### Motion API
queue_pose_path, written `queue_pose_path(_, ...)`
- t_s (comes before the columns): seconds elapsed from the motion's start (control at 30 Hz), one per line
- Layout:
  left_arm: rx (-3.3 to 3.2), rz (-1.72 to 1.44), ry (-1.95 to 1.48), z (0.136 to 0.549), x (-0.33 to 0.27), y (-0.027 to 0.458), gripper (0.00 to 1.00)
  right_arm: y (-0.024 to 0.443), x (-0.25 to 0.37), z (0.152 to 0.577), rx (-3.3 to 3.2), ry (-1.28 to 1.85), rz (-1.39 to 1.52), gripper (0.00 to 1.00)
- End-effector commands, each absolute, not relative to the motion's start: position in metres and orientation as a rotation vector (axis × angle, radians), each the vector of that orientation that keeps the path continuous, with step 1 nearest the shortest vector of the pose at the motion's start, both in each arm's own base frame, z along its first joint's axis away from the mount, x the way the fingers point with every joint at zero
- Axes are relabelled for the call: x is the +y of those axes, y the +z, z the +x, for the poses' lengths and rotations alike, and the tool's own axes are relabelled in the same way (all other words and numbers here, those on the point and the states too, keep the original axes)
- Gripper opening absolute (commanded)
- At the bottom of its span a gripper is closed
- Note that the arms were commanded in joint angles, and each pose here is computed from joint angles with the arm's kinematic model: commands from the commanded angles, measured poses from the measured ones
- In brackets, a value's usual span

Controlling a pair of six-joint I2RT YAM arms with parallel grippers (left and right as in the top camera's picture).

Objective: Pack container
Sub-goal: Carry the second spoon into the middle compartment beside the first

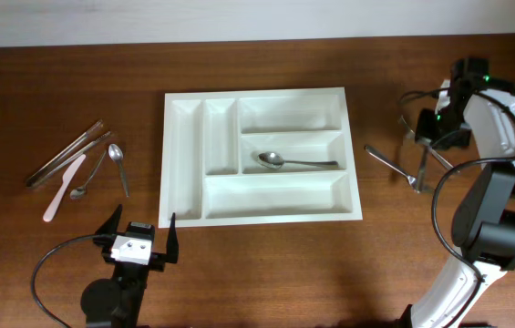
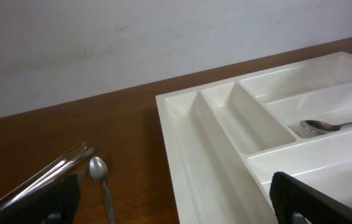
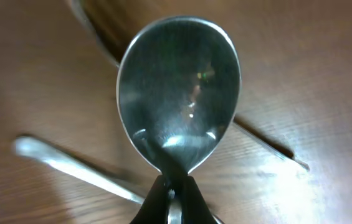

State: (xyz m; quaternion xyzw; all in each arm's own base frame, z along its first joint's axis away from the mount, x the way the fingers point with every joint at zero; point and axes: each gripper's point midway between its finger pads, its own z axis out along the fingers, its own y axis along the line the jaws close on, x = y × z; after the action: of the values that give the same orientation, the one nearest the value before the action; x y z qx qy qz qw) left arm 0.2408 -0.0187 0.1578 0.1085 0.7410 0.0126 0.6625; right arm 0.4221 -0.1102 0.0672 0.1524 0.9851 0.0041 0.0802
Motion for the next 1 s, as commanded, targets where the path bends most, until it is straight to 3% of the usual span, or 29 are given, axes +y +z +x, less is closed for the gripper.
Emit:
queue_pose_path(0.0, 1.674, 0.230, 0.025, 0.241, -0.017, 0.157, 0.99, 0.102, -0.091, 0.451, 2.857, 0.103, 0.294, 0.04)
queue_pose_path(0.33, 1.674, 0.230, 0.025, 0.241, -0.017, 0.157, 0.99, 0.161, -0.006, 0.491, 2.710, 0.061, -0.291, 0.04)
queue_pose_path(0.73, 1.674, 0.230, 0.025, 0.241, -0.017, 0.157, 0.99, 0.168, 0.101, 0.493, 2.445, -0.029, -1.079, 0.04)
queue_pose_path(0.97, 1.674, 0.230, 0.025, 0.241, -0.017, 0.157, 0.99, 0.176, 0.124, 0.503, 2.301, -0.124, -1.241, 0.04)
